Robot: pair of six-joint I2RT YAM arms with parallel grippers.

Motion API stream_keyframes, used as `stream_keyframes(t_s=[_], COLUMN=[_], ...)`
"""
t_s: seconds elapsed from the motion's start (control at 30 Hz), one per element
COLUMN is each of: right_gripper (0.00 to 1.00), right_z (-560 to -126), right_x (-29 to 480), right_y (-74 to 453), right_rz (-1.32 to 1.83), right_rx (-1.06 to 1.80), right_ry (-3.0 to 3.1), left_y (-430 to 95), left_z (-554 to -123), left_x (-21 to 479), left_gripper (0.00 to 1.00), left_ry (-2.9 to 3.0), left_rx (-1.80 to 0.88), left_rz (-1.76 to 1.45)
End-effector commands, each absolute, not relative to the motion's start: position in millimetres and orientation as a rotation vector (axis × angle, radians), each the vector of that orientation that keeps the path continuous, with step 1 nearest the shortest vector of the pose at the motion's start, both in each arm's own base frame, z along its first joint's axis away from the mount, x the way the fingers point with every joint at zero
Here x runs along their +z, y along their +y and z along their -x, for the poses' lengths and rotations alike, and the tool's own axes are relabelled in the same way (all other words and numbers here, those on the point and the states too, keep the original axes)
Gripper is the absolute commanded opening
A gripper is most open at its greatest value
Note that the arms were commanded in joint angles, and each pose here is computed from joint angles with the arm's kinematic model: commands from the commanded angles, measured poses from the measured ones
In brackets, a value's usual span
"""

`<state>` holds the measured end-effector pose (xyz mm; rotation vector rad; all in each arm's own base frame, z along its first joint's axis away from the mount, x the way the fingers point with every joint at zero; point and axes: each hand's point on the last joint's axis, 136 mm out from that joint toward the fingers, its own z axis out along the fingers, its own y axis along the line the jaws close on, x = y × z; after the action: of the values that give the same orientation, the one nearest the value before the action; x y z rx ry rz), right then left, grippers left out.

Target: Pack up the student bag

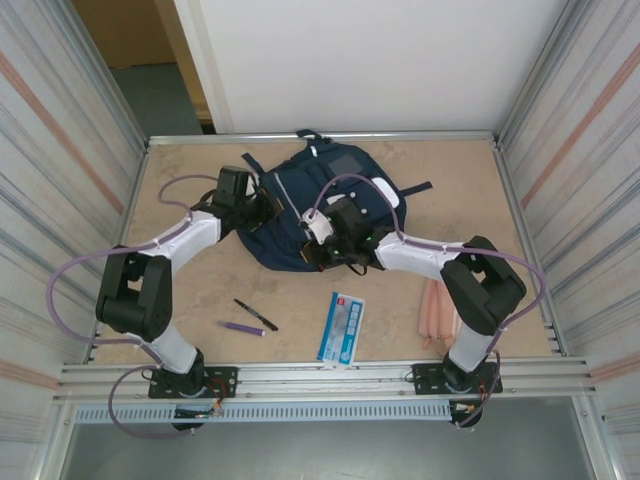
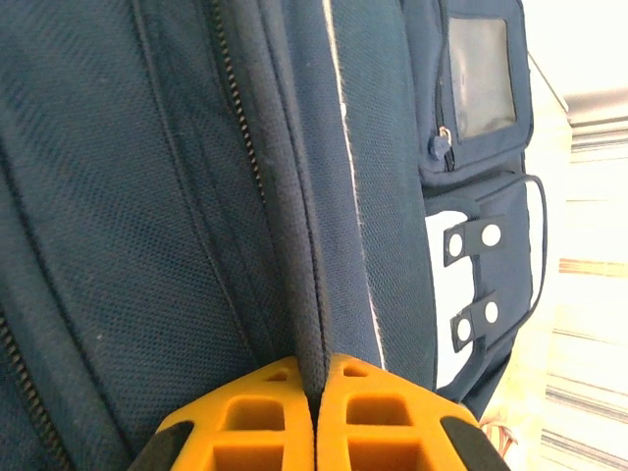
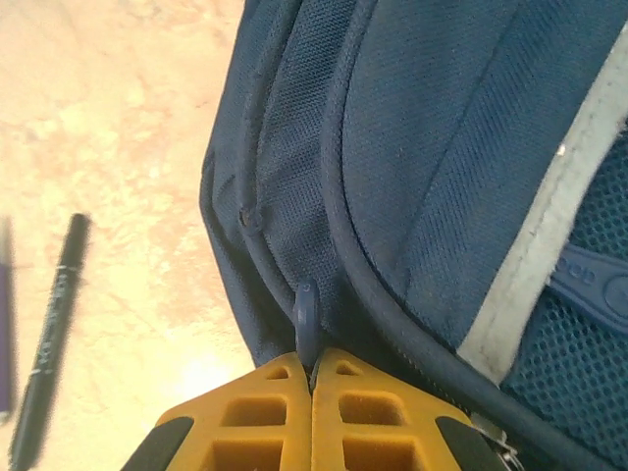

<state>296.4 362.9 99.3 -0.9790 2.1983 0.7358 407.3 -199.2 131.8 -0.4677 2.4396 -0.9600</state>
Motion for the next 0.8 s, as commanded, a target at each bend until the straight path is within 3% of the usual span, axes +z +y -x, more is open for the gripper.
stream_keyframes(t_s=[0.0, 0.37, 0.43, 0.57, 0.77], right_gripper=[0.02, 0.11, 0.13, 0.23, 0.39], right_z=[-314.2, -313.0, -310.2, -293.8, -273.8], right_x=[116.2, 122.6, 121.6, 111.2, 133.1], right_y=[383.1, 407.9, 403.0, 397.2, 380.8], right_rz=[0.9, 0.704, 0.717, 0.846, 0.945], right_rx=[0.673, 0.53, 0.515, 0.564, 0.887], right_ry=[2.142, 2.066, 2.076, 2.082, 2.114], left_y=[-229.7, -240.6, -233.0, -218.9, -207.5], left_z=[-407.7, -398.5, -396.5, -391.8, -359.7], left_x=[133.8, 114.4, 114.1, 121.7, 138.1], left_gripper=[0.0, 0.02, 0.08, 0.37, 0.44], left_ry=[2.42, 2.463, 2.465, 2.479, 2.558], left_rx=[-1.07, -1.078, -1.086, -1.134, -1.119], left_rz=[0.425, 0.428, 0.434, 0.363, 0.179])
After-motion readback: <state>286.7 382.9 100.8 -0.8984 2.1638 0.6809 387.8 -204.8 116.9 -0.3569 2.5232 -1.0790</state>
